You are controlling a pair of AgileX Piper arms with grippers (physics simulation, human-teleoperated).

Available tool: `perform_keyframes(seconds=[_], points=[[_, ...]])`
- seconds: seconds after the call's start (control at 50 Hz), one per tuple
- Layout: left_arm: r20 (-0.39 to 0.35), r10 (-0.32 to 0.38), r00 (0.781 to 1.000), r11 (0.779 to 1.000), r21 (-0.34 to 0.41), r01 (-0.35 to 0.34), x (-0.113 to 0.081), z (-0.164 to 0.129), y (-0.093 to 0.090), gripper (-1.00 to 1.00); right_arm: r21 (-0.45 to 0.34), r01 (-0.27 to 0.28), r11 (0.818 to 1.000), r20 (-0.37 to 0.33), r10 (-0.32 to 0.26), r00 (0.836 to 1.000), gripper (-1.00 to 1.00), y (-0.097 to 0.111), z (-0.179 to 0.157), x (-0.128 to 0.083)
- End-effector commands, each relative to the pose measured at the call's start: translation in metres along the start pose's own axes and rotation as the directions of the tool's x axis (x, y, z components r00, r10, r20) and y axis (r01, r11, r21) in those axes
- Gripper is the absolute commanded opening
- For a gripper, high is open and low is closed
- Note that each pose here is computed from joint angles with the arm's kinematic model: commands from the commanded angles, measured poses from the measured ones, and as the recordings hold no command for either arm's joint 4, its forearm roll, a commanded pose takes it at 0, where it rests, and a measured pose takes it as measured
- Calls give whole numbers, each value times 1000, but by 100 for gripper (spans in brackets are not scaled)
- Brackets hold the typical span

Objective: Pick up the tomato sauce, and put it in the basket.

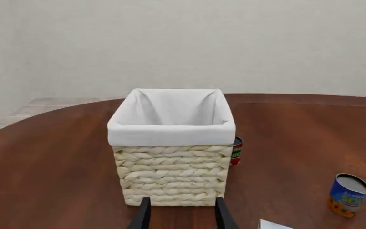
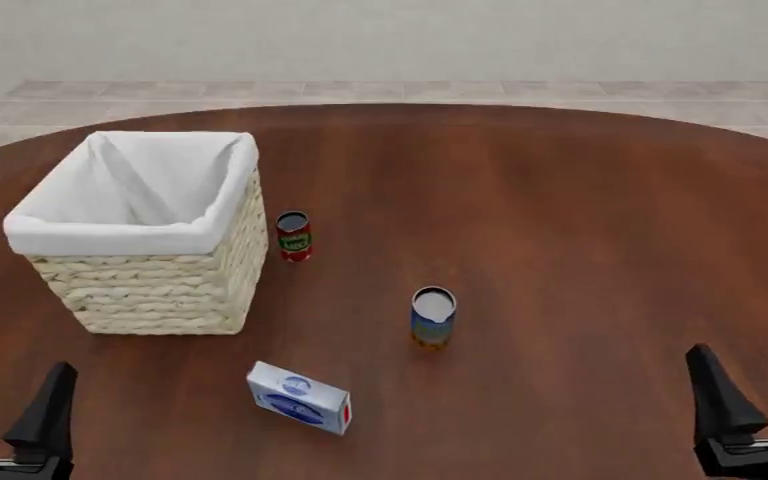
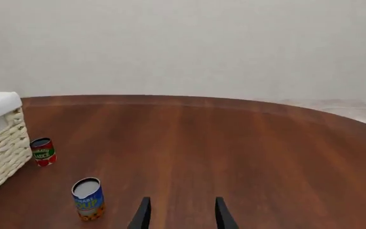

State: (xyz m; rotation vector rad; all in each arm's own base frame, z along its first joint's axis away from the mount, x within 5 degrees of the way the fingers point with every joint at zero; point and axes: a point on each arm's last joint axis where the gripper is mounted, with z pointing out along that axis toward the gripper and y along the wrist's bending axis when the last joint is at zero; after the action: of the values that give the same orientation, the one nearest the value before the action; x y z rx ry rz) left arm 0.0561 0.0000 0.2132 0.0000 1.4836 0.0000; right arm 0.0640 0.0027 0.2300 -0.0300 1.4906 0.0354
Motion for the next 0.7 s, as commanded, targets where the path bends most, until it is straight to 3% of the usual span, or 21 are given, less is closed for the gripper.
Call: perform_keyframes(seconds=[0.02,0.16,0.18,0.24,0.26,0.32,0.36,0.54,0.7], points=[[0,0,1000,1000,0,0,0,0,0,100,-38,-14,999,7,14,1000,100,3,12,-22],[0,0,1000,1000,0,0,0,0,0,100,-62,8,998,-5,-8,1000,100,6,27,-32],[0,0,1000,1000,0,0,0,0,0,100,-63,-9,998,-19,8,1000,100,6,32,-33],[0,0,1000,1000,0,0,0,0,0,100,-82,19,996,-55,-23,998,100,9,44,-32],[0,0,1000,1000,0,0,0,0,0,100,-65,-22,998,-58,18,998,100,7,46,-33],[0,0,1000,1000,0,0,0,0,0,100,-103,7,995,-62,-14,998,100,12,51,-34],[0,0,1000,1000,0,0,0,0,0,100,-111,-16,994,-69,8,998,100,13,56,-38],[0,0,1000,1000,0,0,0,0,0,100,-154,-5,988,-75,-7,997,100,22,82,-54],[0,0,1000,1000,0,0,0,0,0,100,-207,37,978,-86,-56,995,100,34,105,-62]])
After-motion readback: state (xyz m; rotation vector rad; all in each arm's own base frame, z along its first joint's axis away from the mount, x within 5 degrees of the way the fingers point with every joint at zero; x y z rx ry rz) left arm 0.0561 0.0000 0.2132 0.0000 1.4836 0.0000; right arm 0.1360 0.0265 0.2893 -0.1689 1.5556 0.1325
